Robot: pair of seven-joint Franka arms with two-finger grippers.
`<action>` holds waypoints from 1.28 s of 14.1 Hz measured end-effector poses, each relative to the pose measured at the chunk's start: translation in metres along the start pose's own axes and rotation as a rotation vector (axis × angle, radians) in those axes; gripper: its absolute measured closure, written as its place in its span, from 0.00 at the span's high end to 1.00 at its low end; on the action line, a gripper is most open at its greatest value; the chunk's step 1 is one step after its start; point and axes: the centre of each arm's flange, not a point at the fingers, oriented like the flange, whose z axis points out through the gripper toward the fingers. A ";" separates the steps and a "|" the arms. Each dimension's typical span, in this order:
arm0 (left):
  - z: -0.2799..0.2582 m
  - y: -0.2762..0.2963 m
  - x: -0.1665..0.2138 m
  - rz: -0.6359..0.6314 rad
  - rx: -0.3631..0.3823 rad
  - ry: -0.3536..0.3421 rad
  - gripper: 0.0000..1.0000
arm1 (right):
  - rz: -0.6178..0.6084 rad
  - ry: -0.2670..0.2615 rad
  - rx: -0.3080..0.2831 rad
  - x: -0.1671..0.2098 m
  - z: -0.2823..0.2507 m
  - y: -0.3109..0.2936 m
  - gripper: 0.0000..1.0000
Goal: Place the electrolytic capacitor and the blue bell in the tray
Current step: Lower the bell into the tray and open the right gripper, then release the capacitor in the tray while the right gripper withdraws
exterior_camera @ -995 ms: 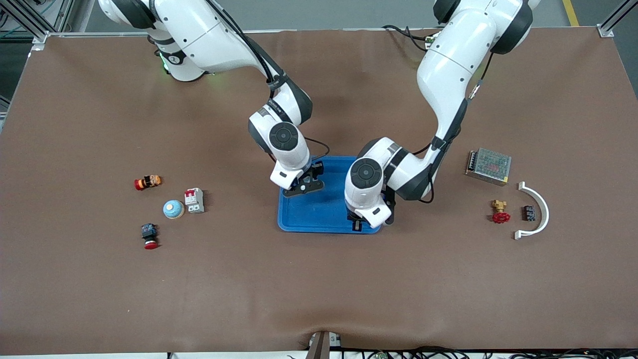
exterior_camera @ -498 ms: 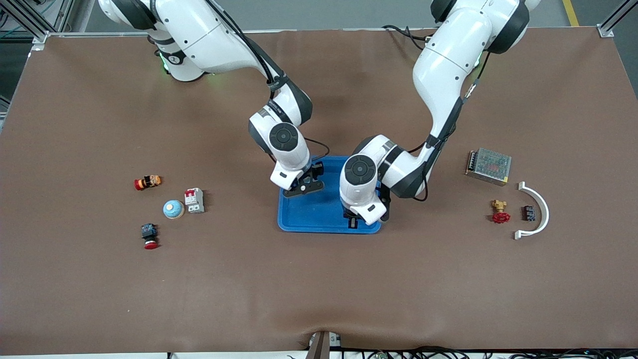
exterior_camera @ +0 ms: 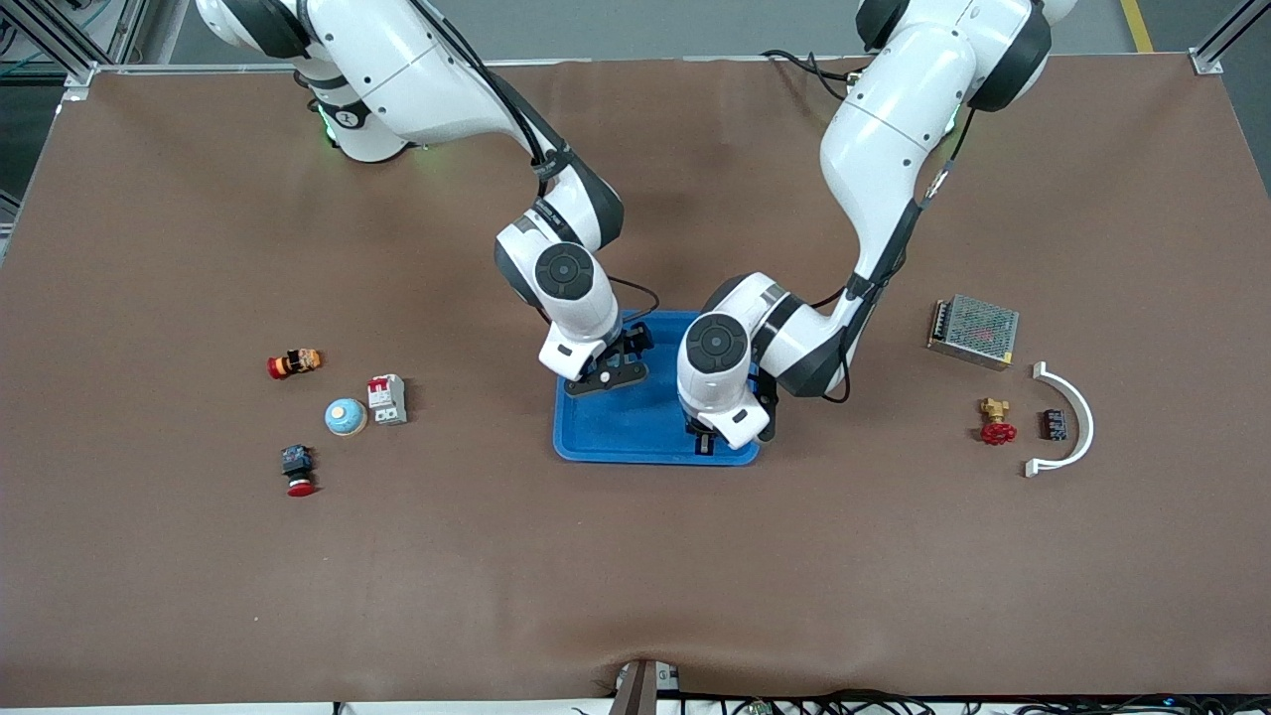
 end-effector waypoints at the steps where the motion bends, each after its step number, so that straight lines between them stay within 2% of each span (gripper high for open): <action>1: 0.000 0.000 0.000 0.000 -0.001 0.000 0.33 | 0.000 -0.010 -0.007 0.001 -0.010 0.001 1.00; 5: 0.000 0.000 0.000 0.014 -0.009 0.013 0.33 | -0.038 -0.055 -0.034 0.011 -0.073 0.016 1.00; 7: 0.004 -0.002 -0.003 0.023 -0.007 0.019 0.49 | -0.073 -0.080 -0.042 0.020 -0.100 0.038 1.00; 12: 0.007 -0.007 -0.009 0.033 -0.004 0.020 0.99 | -0.166 -0.160 -0.049 0.047 -0.163 0.105 1.00; 15: -0.004 -0.002 -0.008 0.028 -0.006 0.025 1.00 | -0.219 -0.196 -0.037 0.063 -0.199 0.155 1.00; 18: -0.023 0.001 -0.002 0.025 0.007 0.044 1.00 | -0.265 -0.196 -0.020 0.074 -0.220 0.205 1.00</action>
